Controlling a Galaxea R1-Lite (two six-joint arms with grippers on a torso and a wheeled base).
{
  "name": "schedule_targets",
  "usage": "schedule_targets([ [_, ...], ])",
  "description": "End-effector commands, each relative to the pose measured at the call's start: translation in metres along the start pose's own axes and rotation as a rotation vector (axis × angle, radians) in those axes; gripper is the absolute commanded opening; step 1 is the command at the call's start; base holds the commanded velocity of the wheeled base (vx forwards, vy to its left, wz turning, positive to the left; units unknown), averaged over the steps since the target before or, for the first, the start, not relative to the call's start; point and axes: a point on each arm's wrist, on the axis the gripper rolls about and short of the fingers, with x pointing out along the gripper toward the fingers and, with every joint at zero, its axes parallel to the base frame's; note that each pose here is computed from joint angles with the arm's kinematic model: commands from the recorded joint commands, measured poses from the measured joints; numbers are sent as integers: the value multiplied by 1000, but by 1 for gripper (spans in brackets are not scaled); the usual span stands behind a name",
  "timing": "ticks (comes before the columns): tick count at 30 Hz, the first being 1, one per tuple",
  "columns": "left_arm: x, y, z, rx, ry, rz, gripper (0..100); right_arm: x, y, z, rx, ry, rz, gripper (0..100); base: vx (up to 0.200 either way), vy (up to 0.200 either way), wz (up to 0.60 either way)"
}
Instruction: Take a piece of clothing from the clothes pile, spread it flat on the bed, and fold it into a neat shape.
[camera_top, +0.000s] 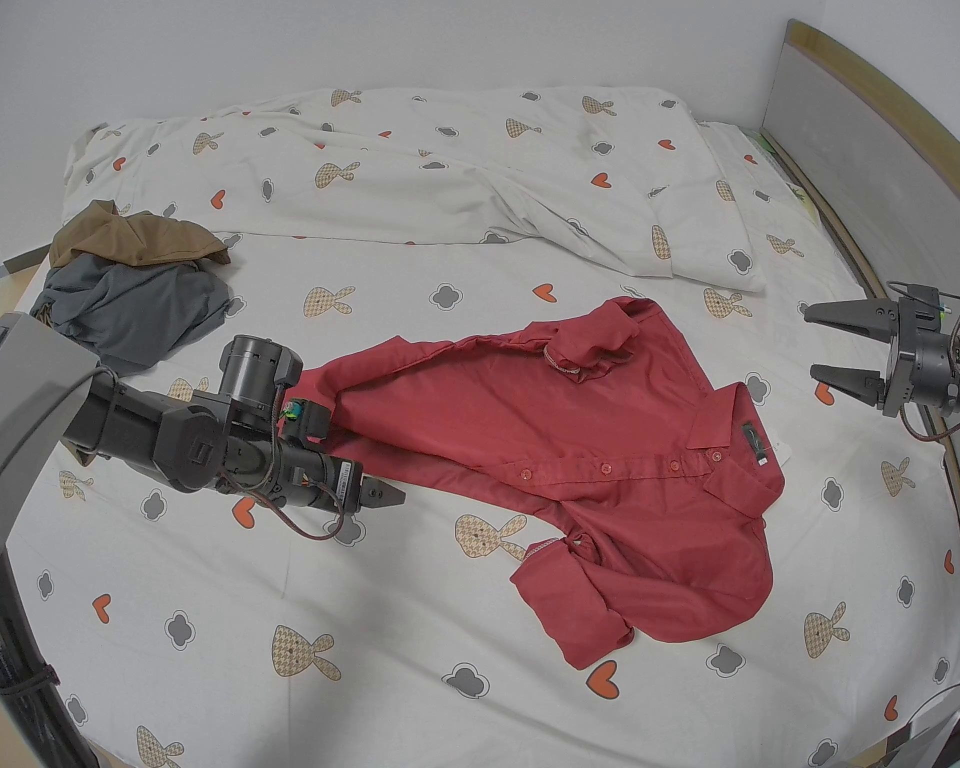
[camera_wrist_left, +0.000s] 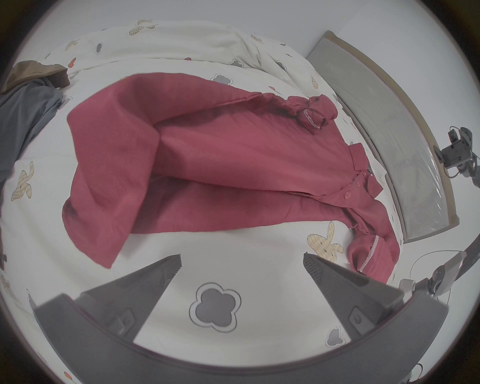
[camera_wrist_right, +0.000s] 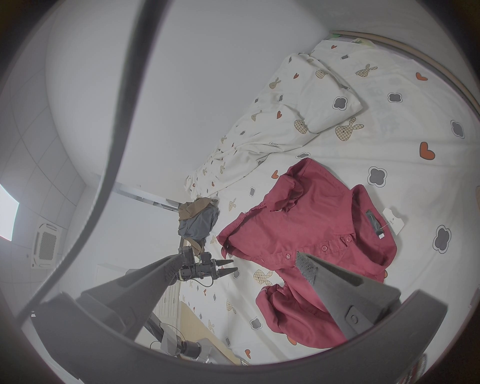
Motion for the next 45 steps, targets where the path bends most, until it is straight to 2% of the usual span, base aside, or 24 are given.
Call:
schedule_targets([
  [1,13,4,5,-1,-1,4,100,1,-1,0,4,3,-1,100,0,0,0],
  [5,5,11,23,-3,-64,22,100,1,-1,0,4,3,-1,100,0,0,0],
  [7,5,11,23,-3,-64,22,100,1,-1,0,4,3,-1,100,0,0,0],
  [8,0,18,36,-5,-103,35,100,1,-2,0,5,4,-2,100,0,0,0],
  [10,0,25,41,-11,-108,47,100,1,-2,0,5,4,-2,100,0,0,0],
  [12,11,42,48,-35,-97,75,100,2,-3,0,8,7,-2,100,0,0,0],
  [13,11,42,48,-35,-97,75,100,2,-3,0,8,7,-2,100,0,0,0],
  [14,16,54,54,-47,-103,114,100,3,-4,0,12,10,-4,100,0,0,0],
  [17,13,68,70,-57,-151,149,100,5,-6,0,16,14,-5,100,0,0,0],
  [20,10,71,77,-56,-168,154,100,5,-6,0,17,16,-6,100,0,0,0],
  [21,1,73,92,-53,-197,160,100,7,-7,0,19,19,-6,100,0,0,0],
  [28,-4,74,120,-34,-262,163,100,11,-13,0,33,30,-11,100,0,0,0],
  [31,27,84,102,-67,-153,160,100,13,-13,-1,35,37,-9,100,0,0,0],
  [35,49,93,86,-94,-79,160,100,13,-13,-1,35,37,-9,100,0,0,0],
  [41,52,97,73,-132,21,156,100,14,-15,-3,40,43,-11,100,0,0,0],
  [45,40,91,71,-147,90,149,100,17,-17,-3,45,53,-11,100,0,0,0],
])
